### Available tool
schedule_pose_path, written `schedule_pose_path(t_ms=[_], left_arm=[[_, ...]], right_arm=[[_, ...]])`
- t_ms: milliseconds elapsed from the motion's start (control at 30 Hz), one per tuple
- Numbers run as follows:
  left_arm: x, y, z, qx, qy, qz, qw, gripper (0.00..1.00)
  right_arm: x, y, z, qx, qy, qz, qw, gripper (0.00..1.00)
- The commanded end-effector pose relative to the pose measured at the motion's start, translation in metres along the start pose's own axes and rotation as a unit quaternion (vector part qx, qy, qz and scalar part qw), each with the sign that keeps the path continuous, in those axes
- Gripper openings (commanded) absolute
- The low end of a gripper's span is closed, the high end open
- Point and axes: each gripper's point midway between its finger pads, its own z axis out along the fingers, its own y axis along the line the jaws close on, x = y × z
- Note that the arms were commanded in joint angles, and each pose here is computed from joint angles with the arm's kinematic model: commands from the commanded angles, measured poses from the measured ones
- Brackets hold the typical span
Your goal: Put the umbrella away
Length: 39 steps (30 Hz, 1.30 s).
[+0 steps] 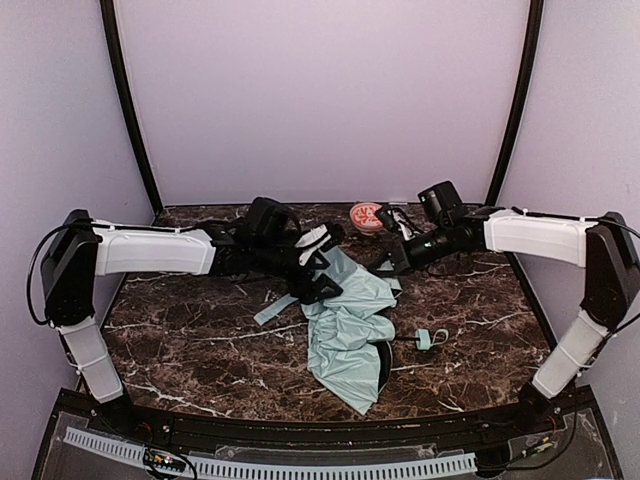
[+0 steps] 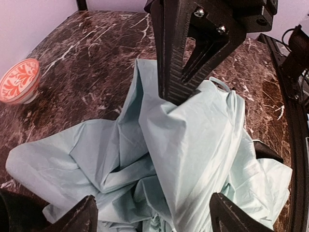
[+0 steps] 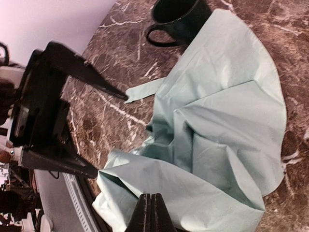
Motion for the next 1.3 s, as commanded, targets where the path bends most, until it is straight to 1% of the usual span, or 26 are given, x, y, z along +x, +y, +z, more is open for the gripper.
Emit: schedule_pose_path(t_ms=[0,67,100,233,267,300,333,400,533,633,667,700,833,900,933,1033,1100,1133,1200,1267], left_arm=[[-0.004,-0.029,0.003,0.074,-0.03,0.014,0.997,0.83],[0.006,-0.032,0.009,0.082,-0.022,0.018,0.996,0.83],[0.011,-0.033,0.011,0.084,-0.017,0.021,0.996,0.81],[0.032,-0.049,0.018,0.107,0.011,0.052,0.993,0.6],[0.038,-0.055,0.02,0.111,0.018,0.066,0.991,0.57],[0.045,-0.06,0.023,0.112,0.028,0.077,0.99,0.55],[0.052,-0.062,0.026,0.108,0.036,0.089,0.99,0.51],[0.062,-0.066,0.031,0.097,0.048,0.109,0.988,0.45],[0.075,-0.067,0.032,0.08,0.057,0.136,0.986,0.43],[0.075,-0.066,0.025,0.074,0.063,0.146,0.984,0.49],[0.073,-0.065,0.021,0.07,0.064,0.147,0.985,0.52],[0.067,-0.063,0.014,0.066,0.06,0.149,0.985,0.55],[0.043,-0.054,-0.017,0.071,0.028,0.132,0.988,0.72],[0.035,-0.045,-0.031,0.066,0.015,0.115,0.991,0.73],[0.032,-0.04,-0.035,0.059,0.01,0.106,0.993,0.73],[0.029,-0.018,-0.036,0.022,0.008,0.071,0.997,0.72],[0.024,-0.001,-0.032,-0.002,0.011,0.043,0.999,0.66],[0.02,0.011,-0.03,-0.026,0.01,0.026,0.999,0.63],[0.014,0.036,-0.024,-0.068,0.005,-0.006,0.998,0.55],[0.01,0.052,-0.015,-0.095,0.011,-0.02,0.995,0.52]], right_arm=[[0.022,0.04,-0.015,-0.092,-0.004,-0.017,0.996,0.0],[0.038,0.038,-0.014,-0.098,0.006,-0.001,0.995,0.0],[0.046,0.034,-0.014,-0.091,0.011,0.007,0.996,0.0],[0.076,0.011,-0.011,-0.042,0.029,0.032,0.998,0.0],[0.082,0.009,-0.009,-0.042,0.031,0.037,0.998,0.0],[0.088,0.01,-0.006,-0.053,0.03,0.043,0.997,0.0],[0.096,0.013,0.0,-0.07,0.03,0.048,0.996,0.0],[0.103,0.016,0.008,-0.087,0.027,0.039,0.995,0.0],[0.128,-0.022,0.028,-0.017,0.05,0.059,0.997,0.0],[0.143,-0.038,0.032,0.017,0.083,0.063,0.994,0.0],[0.144,-0.038,0.03,0.023,0.091,0.06,0.994,0.04],[0.139,-0.034,0.025,0.027,0.092,0.049,0.994,0.11],[0.099,0.0,-0.016,0.038,0.062,-0.03,0.997,0.39],[0.08,0.023,-0.038,0.026,0.044,-0.071,0.996,0.54],[0.066,0.036,-0.05,0.019,0.026,-0.088,0.996,0.64],[0.036,0.06,-0.07,-0.009,-0.012,-0.132,0.991,0.81],[0.011,0.063,-0.074,-0.007,-0.033,-0.153,0.988,0.86],[-0.008,0.065,-0.077,-0.003,-0.048,-0.168,0.985,0.88],[-0.044,0.056,-0.075,0.025,-0.074,-0.184,0.98,0.89],[-0.086,0.039,-0.071,0.056,-0.11,-0.182,0.976,0.89]])
